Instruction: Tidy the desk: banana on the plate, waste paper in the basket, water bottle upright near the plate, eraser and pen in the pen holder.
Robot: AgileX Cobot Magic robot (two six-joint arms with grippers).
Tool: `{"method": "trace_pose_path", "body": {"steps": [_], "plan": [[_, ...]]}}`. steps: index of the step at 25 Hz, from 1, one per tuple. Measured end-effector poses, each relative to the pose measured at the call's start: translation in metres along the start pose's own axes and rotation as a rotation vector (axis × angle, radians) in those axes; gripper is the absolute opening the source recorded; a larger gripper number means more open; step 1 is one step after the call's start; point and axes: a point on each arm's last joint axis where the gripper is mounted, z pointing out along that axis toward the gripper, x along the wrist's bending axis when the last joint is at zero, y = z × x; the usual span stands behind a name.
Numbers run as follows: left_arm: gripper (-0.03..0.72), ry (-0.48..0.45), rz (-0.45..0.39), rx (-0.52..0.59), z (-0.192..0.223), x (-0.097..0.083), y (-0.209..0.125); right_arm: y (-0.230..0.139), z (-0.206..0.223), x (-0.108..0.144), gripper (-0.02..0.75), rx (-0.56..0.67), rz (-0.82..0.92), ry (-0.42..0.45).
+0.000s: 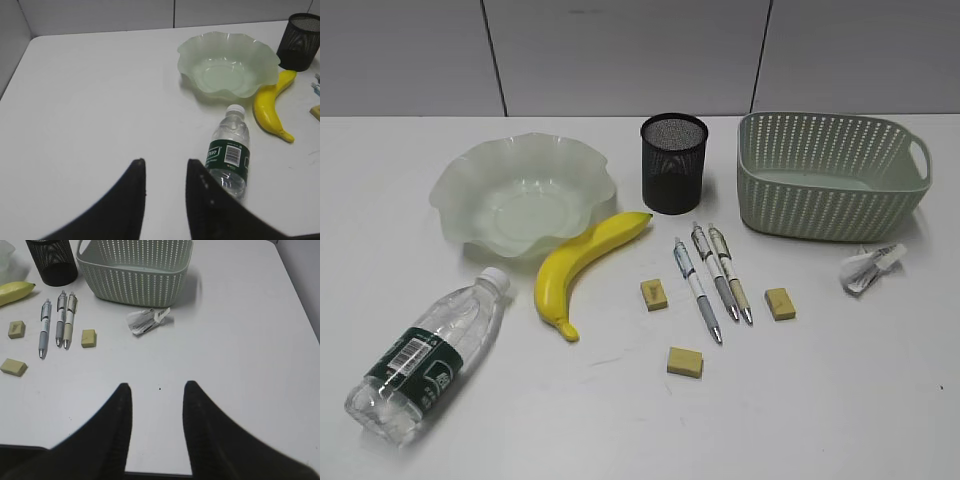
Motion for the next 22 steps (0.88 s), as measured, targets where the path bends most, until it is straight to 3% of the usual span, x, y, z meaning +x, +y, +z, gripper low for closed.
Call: {"method": "trace_pose_path", "body": {"steps": [3,5,8,11,14,16,22], "plan": [[0.210,-0.007,-0.002,0.008,0.001,-0.001,0.001,0.000,0.000,0.000,0.288,0.000,0.000,0.000],[0.211,-0.030,0.016,0.070,0.011,-0.004,0.007,0.000,0.000,0.000,0.288,0.000,0.000,0.000],[0.238,-0.111,0.068,0.173,0.042,-0.015,0.030,0.000,0.000,0.000,0.288,0.000,0.000,0.000],[0.298,-0.213,0.062,0.183,0.081,-0.028,0.053,0.000,0.000,0.000,0.288,0.000,0.000,0.000],[0.377,-0.302,0.048,0.224,0.124,-0.043,0.069,0.000,0.000,0.000,0.288,-0.001,0.000,0.000],[0.416,-0.360,0.090,0.301,0.159,-0.057,0.074,0.000,0.000,0.000,0.288,-0.001,0.000,0.000],[0.433,-0.502,0.229,0.395,0.214,-0.108,0.082,0.000,0.000,0.000,0.288,-0.001,0.000,0.000]]}}
